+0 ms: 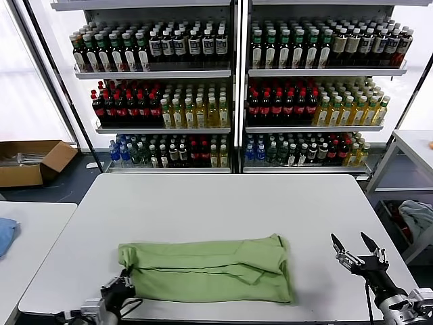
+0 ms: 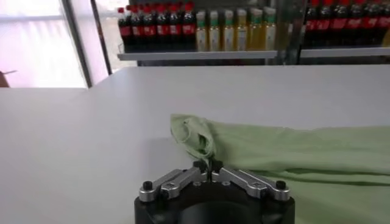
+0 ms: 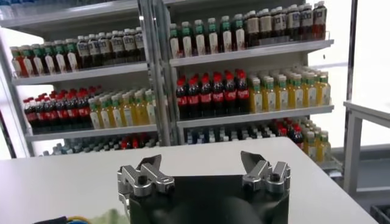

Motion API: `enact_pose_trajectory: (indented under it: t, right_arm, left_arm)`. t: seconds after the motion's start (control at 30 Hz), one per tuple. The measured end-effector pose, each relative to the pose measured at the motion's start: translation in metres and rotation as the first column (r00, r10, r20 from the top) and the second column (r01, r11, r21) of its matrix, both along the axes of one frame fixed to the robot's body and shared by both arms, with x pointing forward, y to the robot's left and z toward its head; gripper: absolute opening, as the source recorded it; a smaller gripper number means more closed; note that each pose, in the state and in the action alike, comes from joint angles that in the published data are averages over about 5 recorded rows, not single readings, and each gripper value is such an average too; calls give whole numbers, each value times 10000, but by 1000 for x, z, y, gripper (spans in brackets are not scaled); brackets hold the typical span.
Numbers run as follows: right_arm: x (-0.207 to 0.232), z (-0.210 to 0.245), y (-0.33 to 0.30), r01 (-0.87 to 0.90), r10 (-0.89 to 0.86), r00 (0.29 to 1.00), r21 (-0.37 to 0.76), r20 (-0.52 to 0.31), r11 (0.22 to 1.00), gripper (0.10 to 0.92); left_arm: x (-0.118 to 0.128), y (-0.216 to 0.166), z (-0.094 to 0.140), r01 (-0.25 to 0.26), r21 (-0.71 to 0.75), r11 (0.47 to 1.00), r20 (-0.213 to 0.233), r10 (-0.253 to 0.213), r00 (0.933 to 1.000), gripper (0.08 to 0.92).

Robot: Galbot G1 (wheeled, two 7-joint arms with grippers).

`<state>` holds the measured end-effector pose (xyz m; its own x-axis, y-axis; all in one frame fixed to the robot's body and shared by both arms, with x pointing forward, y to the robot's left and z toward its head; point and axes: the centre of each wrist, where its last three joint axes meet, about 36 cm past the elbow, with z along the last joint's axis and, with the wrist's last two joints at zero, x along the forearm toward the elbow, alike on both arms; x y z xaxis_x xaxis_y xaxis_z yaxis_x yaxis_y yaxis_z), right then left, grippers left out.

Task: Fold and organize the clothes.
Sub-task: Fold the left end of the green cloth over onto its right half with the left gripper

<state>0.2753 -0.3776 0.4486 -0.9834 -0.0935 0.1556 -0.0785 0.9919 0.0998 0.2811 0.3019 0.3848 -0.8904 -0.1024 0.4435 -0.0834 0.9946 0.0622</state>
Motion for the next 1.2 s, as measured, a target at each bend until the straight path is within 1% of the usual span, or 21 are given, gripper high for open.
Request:
enact_pose_trajectory:
  t: [0.13,0.27,0.37,0.47,0.53,0.6,0.67,0.73,0.87,0.93,1.2]
  right_arm:
    - [2,1,0,-41,41,10000,35,53,10000,823]
    - [4,2,2,-118,117,9999,78,101,9999,823]
    - [4,3,5,-184,183,9997,110,134,9998,823]
    - [4,4,6,-227,225,9996,119,148,9997,823]
    - [3,4,7,-243,241,9996,124,147,9996,823]
    - [2,5,8,-256,254,9996,135,148,9996,823]
    - [0,5,9,-260,257,9995,141,155,9996,823]
    - [-1,6,9,-249,247,9996,145,166,9996,823]
    - [-5,8,10,-208,205,9996,145,197,9997,823]
    - [-6,9,10,-186,183,9996,141,208,9997,823]
    - [-10,11,12,-142,140,9997,96,224,9999,823]
  left_arm:
    - [8,52,13,-423,599,9973,219,410,9989,91]
    - [16,103,36,-771,1181,9900,541,711,9960,91]
    - [22,129,58,-895,1435,9856,858,777,9933,91]
    - [27,138,79,-862,1497,9850,1182,688,9906,91]
    - [29,133,92,-710,1445,9870,1400,506,9888,91]
    - [31,122,102,-454,1327,9901,1591,239,9870,91]
    - [32,105,109,-105,1158,9932,1737,-99,9848,91]
    - [32,87,112,308,942,9951,1803,-474,9825,91]
    - [28,52,106,1104,429,9930,1726,-1162,9781,91]
    - [25,37,102,1443,166,9894,1688,-1450,9749,91]
    - [17,-13,85,2461,-768,9662,1526,-2326,9605,91]
